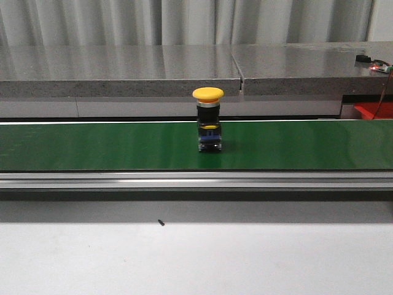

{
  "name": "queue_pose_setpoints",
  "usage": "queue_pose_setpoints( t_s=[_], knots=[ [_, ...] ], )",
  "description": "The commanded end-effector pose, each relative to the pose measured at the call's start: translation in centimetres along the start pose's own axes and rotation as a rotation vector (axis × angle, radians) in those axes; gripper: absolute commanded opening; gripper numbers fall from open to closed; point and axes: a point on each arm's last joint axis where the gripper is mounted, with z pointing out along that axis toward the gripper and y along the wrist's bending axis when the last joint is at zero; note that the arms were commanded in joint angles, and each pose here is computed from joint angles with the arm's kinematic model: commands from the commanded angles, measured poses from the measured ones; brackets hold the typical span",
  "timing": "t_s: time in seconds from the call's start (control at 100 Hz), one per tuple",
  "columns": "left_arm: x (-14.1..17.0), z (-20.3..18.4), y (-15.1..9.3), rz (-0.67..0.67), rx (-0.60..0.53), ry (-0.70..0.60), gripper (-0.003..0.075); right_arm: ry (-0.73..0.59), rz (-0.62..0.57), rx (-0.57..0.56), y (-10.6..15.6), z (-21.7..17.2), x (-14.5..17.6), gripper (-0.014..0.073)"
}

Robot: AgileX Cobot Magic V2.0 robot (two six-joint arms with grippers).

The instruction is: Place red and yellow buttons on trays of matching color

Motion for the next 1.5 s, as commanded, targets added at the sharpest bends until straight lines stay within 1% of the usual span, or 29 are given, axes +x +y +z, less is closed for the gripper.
queue_pose_setpoints(
  t_s=[0.0,0.13,0.27,0.34,0.44,0.59,0.69,0.91,1.07,1.22,1.49],
  knots=[
    [-1.3,-0.3,0.0,-0.026,-0.004,-0.081,-0.0020,-0.064,0.004,-0.011,0.2,-1.5,-1.5,0.0610],
    [-1.3,-0.3,0.0,-0.026,-0.004,-0.081,-0.0020,-0.094,0.002,-0.023,0.6,-2.7,-1.7,0.0610],
    [-1.3,-0.3,0.0,-0.026,-0.004,-0.081,-0.0020,-0.160,-0.002,-0.044,1.2,-5.2,-1.6,0.0610],
    [-1.3,-0.3,0.0,-0.026,-0.004,-0.081,-0.0020,-0.190,-0.024,-0.064,2.0,-6.5,-1.4,0.0610],
    [-1.3,-0.3,0.0,-0.026,-0.004,-0.081,-0.0020,-0.228,-0.084,-0.103,3.5,-8.2,-0.9,0.0610],
    [-1.3,-0.3,0.0,-0.026,-0.004,-0.081,-0.0020,-0.228,-0.204,-0.183,6.4,-9.6,-0.1,0.0610],
    [-1.3,-0.3,0.0,-0.026,-0.004,-0.081,-0.0020,-0.215,-0.281,-0.238,8.4,-10.1,-0.1,0.0599],
    [-1.3,-0.3,0.0,-0.026,-0.004,-0.081,-0.0020,-0.246,-0.428,-0.351,12.8,-11.6,-0.5,0.0599],
    [-1.3,-0.3,0.0,-0.026,-0.004,-0.081,-0.0020,-0.222,-0.509,-0.388,15.2,-11.2,-0.9,0.0599],
    [-1.3,-0.3,0.0,-0.026,-0.004,-0.081,-0.0020,-0.169,-0.622,-0.408,17.9,-10.0,-0.7,0.0599],
    [-1.3,-0.3,0.0,-0.026,-0.004,-0.081,-0.0020,-0.103,-0.717,-0.459,22.2,-7.7,-0.2,0.0599]
  ],
)
